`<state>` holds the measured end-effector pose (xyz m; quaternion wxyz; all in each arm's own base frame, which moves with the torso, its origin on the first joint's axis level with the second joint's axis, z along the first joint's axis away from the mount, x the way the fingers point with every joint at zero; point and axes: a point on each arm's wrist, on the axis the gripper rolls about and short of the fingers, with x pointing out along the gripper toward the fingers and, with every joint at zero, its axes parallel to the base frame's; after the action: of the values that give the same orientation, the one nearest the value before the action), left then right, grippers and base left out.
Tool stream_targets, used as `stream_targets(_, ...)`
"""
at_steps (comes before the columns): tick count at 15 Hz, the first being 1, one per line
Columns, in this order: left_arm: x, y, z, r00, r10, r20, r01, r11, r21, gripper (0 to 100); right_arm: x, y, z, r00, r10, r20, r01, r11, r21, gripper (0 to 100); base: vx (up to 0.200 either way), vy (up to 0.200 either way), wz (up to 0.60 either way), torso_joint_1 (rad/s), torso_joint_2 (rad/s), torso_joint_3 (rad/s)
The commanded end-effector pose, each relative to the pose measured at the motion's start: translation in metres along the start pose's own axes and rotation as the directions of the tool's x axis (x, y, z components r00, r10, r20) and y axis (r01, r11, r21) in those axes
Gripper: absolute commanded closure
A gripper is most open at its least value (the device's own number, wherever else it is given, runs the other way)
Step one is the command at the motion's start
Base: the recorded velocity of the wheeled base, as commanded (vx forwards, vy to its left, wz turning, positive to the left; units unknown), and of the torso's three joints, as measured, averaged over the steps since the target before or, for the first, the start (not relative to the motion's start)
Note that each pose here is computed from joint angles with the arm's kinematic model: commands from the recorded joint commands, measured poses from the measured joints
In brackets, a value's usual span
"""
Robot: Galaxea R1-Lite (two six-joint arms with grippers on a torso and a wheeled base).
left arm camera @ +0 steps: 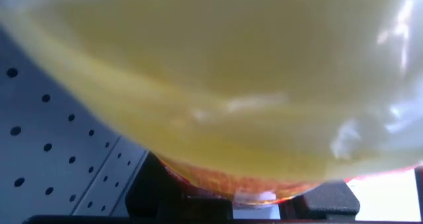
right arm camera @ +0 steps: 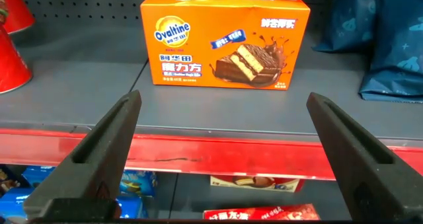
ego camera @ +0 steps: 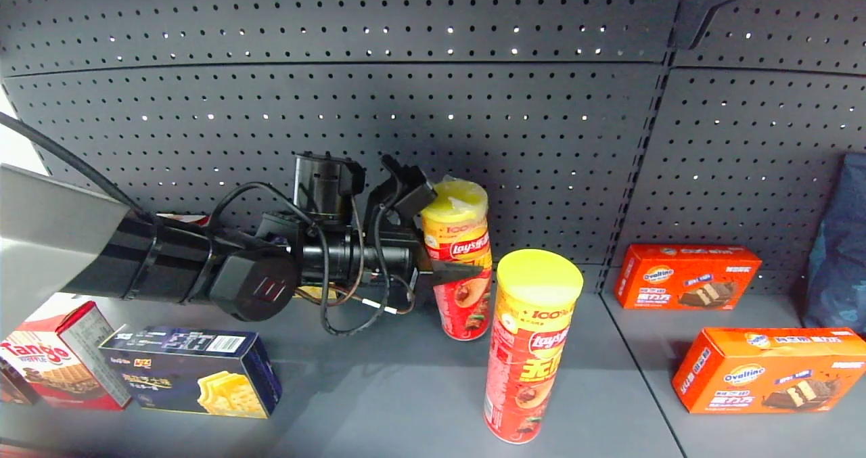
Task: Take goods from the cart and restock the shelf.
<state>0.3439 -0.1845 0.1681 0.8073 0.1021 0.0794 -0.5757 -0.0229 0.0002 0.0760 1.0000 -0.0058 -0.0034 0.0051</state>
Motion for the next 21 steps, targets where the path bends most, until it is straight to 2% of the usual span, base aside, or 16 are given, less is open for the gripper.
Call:
stream_targets(1,0.000,0.000,-0.001,1.000,-0.001,-0.002,0.001,1.000,-0.001,100,0.000,0.000,0.000,1.000,0.001,-0.001,-0.001,1.000,-0.001,0,0.000,0.000,0.00,0.000,0.00,0.000)
stream_targets(11,0.014,0.004,-0.024,0.999,-0.019,-0.047,0.017,0.999,-0.043,100,0.000,0.000,0.000,1.000,0.001,-0.001,-0.001,1.000,-0.002,0,0.000,0.000,0.00,0.000,0.00,0.000)
stream_targets(16,0.017,0.008,-0.013,1.000,-0.016,-0.017,0.016,1.000,-0.013,100,0.000,0.000,0.000,1.000,0.001,-0.001,-0.001,1.000,-0.002,0,0.000,0.000,0.00,0.000,0.00,0.000)
stream_targets(19,0.015,0.012,-0.008,0.999,-0.014,-0.040,0.012,0.999,-0.032,100,0.000,0.000,0.000,1.000,0.001,-0.001,-0.001,1.000,-0.002,0,0.000,0.000,0.00,0.000,0.00,0.000)
stream_targets(21,0.014,0.015,-0.002,0.998,-0.018,-0.059,0.018,1.000,-0.004,100,0.000,0.000,0.000,1.000,0.001,-0.001,-0.001,1.000,-0.002,0,0.000,0.000,0.00,0.000,0.00,0.000)
